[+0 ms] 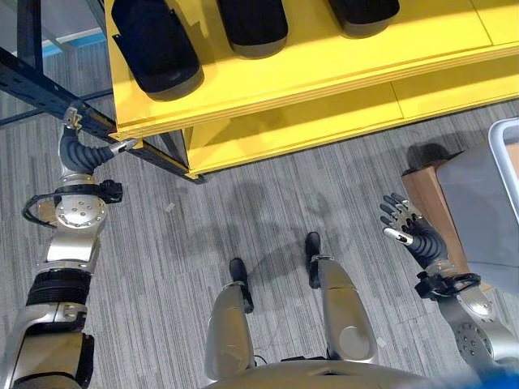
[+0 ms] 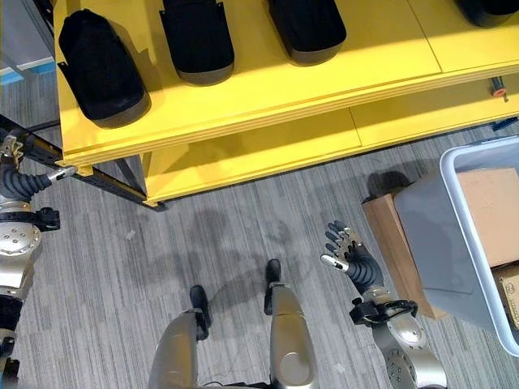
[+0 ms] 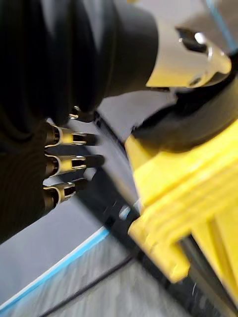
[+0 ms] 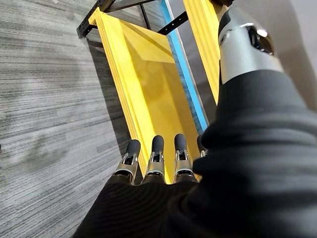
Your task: Move parts from the plastic box to the shelf.
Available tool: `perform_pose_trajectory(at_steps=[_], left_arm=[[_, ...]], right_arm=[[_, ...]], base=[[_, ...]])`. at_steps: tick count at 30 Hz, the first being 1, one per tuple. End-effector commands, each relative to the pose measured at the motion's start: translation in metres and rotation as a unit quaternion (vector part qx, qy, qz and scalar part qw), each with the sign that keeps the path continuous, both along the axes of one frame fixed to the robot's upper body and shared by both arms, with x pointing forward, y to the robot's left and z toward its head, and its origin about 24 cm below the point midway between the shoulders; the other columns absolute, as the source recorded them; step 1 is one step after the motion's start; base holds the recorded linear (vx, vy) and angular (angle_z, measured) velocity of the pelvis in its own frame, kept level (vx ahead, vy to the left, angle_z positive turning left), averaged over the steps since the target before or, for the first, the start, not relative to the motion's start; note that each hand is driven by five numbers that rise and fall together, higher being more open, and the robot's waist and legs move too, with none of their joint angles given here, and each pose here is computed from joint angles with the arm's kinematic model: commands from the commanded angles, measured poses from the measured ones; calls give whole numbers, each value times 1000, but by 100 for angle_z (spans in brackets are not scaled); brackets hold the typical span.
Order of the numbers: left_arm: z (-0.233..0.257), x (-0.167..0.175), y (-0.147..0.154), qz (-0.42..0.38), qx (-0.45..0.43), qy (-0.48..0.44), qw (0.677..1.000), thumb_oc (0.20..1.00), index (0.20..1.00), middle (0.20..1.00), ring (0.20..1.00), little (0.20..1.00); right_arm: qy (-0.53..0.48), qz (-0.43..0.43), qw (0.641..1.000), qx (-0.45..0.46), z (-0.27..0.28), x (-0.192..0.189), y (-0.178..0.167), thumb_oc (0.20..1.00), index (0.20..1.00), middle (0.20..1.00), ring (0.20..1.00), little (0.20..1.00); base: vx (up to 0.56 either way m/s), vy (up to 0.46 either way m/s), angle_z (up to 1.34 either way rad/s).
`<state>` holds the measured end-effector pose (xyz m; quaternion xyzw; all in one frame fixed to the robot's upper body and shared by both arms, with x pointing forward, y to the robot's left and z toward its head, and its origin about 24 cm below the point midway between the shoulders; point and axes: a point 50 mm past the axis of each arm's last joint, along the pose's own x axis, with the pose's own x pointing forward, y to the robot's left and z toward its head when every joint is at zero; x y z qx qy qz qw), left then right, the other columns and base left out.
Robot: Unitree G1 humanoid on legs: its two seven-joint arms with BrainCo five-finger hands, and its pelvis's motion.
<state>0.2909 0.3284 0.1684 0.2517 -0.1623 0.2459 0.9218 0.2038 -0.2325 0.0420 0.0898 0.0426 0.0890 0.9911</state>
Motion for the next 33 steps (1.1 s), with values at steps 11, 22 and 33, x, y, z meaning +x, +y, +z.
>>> perform_pose_trajectory(at_steps=[11, 22, 33], left_arm=[[41, -26, -60, -173, 14, -156, 972, 1000, 1000, 1000, 1000, 1000], [-11, -77, -94, -324, -165, -105, 926, 1000, 1000, 1000, 1000, 1000], [-76, -96, -111, -367, -296, 45, 881, 1000, 1000, 1000, 1000, 1000]], right_arm=[[-69, -7, 997, -19, 27, -9, -7, 1000, 1000, 1000, 1000, 1000], [-99, 9, 995, -28, 36, -5, 3, 1000, 1000, 1000, 1000, 1000], [-98, 7, 995, -30, 33, 2, 10, 1000, 1000, 1000, 1000, 1000]], base=[[1, -7, -1], [29, -30, 5], [64, -41, 14]])
